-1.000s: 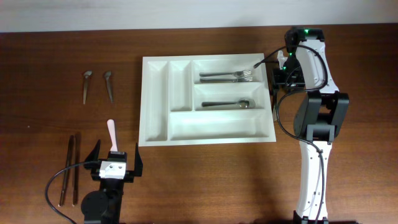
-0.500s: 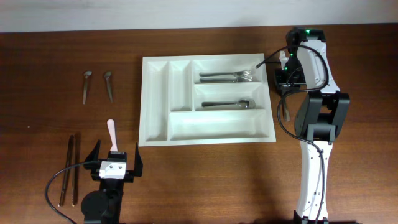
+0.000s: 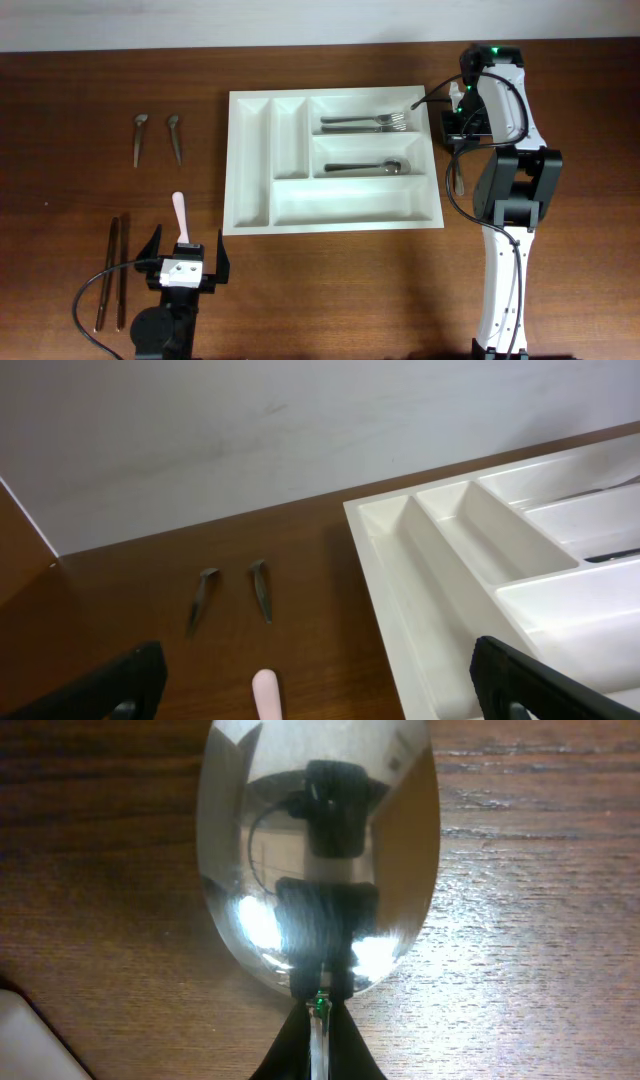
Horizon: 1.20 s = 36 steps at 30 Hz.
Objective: Pack container
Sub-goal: 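Lift the second spoon and carry it left over the tray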
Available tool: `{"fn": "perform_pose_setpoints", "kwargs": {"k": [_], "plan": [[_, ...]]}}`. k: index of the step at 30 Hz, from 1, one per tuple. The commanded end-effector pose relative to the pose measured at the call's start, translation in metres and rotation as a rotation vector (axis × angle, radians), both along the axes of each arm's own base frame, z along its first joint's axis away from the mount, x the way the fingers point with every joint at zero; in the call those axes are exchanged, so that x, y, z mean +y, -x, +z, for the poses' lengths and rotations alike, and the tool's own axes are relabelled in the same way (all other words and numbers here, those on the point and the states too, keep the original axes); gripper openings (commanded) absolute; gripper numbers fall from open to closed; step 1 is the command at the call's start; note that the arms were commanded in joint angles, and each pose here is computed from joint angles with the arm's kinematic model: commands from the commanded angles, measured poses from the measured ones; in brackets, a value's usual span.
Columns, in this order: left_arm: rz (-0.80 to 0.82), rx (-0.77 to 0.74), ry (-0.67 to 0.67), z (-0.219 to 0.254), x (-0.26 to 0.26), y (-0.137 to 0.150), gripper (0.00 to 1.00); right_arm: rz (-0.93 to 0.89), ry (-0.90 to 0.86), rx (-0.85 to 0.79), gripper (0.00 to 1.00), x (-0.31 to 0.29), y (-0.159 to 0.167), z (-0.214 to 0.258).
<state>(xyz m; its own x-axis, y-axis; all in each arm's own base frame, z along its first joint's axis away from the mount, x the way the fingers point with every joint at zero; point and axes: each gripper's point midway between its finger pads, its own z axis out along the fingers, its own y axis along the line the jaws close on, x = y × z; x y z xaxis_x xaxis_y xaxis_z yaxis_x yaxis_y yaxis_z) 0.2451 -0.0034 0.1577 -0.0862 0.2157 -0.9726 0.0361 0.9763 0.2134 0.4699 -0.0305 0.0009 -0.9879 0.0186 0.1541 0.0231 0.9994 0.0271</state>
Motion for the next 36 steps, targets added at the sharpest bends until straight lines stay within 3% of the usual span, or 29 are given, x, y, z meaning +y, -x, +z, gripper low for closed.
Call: {"fn": "perform_pose_setpoints", "kwargs": {"k": [1, 18, 23, 27, 36], "plan": [[0.012, -0.003, -0.002, -0.001, 0.002, 0.0, 0.99, -0.031, -0.005, 0.01, 0.04, 0.004, -0.002, -0.005], [0.012, -0.003, -0.002, -0.001, 0.002, 0.0, 0.99, -0.143, -0.061, -0.425, 0.04, 0.014, -0.039, 0.172], [0.012, -0.004, -0.002, -0.001, 0.002, 0.0, 0.99, -0.203, -0.247, -0.492, 0.04, 0.045, -0.033, 0.218], [0.012, -0.003, -0.002, -0.001, 0.002, 0.0, 0.99, -0.296, -0.268, -0.517, 0.04, 0.049, -0.028, 0.239], [0.012, -0.003, -0.002, -0.001, 0.002, 0.0, 0.99, -0.799, -0.445, -0.337, 0.04, 0.093, -0.023, 0.246]]}}
